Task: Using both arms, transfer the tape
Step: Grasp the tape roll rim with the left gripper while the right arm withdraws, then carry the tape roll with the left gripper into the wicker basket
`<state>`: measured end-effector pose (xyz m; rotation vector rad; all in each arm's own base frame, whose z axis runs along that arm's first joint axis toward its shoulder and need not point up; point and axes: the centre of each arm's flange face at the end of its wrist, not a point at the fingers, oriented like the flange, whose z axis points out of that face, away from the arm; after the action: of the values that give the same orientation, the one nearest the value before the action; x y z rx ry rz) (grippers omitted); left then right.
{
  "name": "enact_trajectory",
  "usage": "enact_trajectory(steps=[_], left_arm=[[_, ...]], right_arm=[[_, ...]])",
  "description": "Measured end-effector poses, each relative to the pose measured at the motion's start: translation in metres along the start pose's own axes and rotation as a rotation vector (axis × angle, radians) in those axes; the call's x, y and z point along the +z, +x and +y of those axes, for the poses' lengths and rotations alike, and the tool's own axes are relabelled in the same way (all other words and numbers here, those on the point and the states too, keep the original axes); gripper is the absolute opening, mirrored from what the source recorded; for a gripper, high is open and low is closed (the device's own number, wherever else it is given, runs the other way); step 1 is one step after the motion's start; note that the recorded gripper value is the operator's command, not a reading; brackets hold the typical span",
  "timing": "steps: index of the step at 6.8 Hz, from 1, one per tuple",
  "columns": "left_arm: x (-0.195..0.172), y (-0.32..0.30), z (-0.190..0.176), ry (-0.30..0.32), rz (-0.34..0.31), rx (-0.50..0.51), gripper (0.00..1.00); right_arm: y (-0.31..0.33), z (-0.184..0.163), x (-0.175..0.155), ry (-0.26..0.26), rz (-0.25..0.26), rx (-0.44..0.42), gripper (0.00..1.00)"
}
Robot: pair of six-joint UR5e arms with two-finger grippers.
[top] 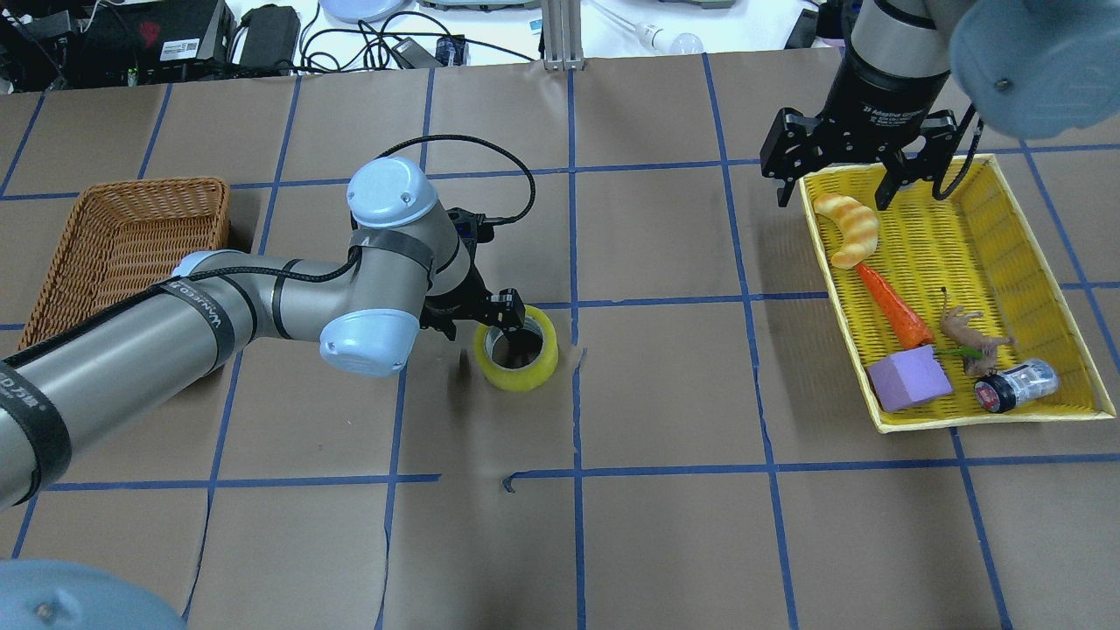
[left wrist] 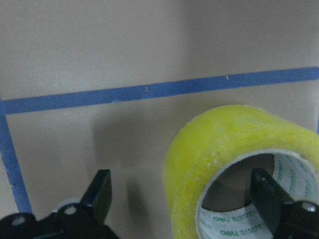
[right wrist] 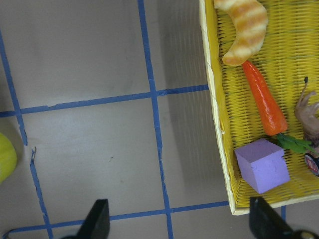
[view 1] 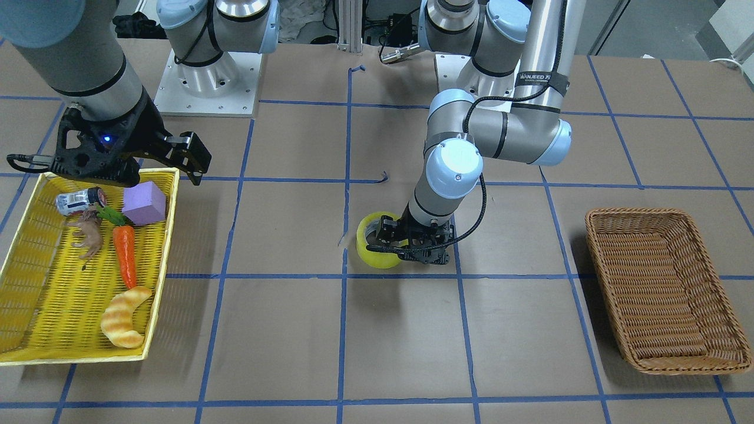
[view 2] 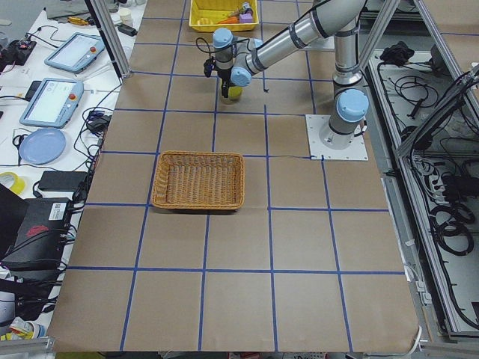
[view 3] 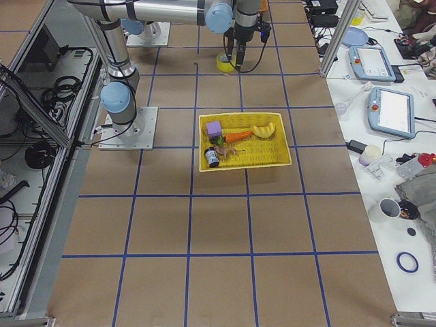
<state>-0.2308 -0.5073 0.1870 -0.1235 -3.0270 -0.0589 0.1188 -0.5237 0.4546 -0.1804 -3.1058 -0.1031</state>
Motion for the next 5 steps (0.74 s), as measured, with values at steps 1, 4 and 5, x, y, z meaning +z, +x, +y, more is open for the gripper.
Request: enact_trajectory(steps=[1,4,5], left_arm=[[0.001,0.0,0.0,-0.005,-0.002,-0.005,0.0],[-0.017,-0.007,-0.001,-0.009,-0.004,-0.051,0.0],[-0.037,-0.029,-0.011,-0.016,-0.013,-0.067,0.0]], right_arm=[[0.0,0.0,0.0,0.002,0.0,0.001,1.0],[0.0,-0.001,-0.001,0.01,-0.003,-0.001,1.0],[-0.001,-0.002,-0.001,0.012,-0.005,-0.001,1.0]])
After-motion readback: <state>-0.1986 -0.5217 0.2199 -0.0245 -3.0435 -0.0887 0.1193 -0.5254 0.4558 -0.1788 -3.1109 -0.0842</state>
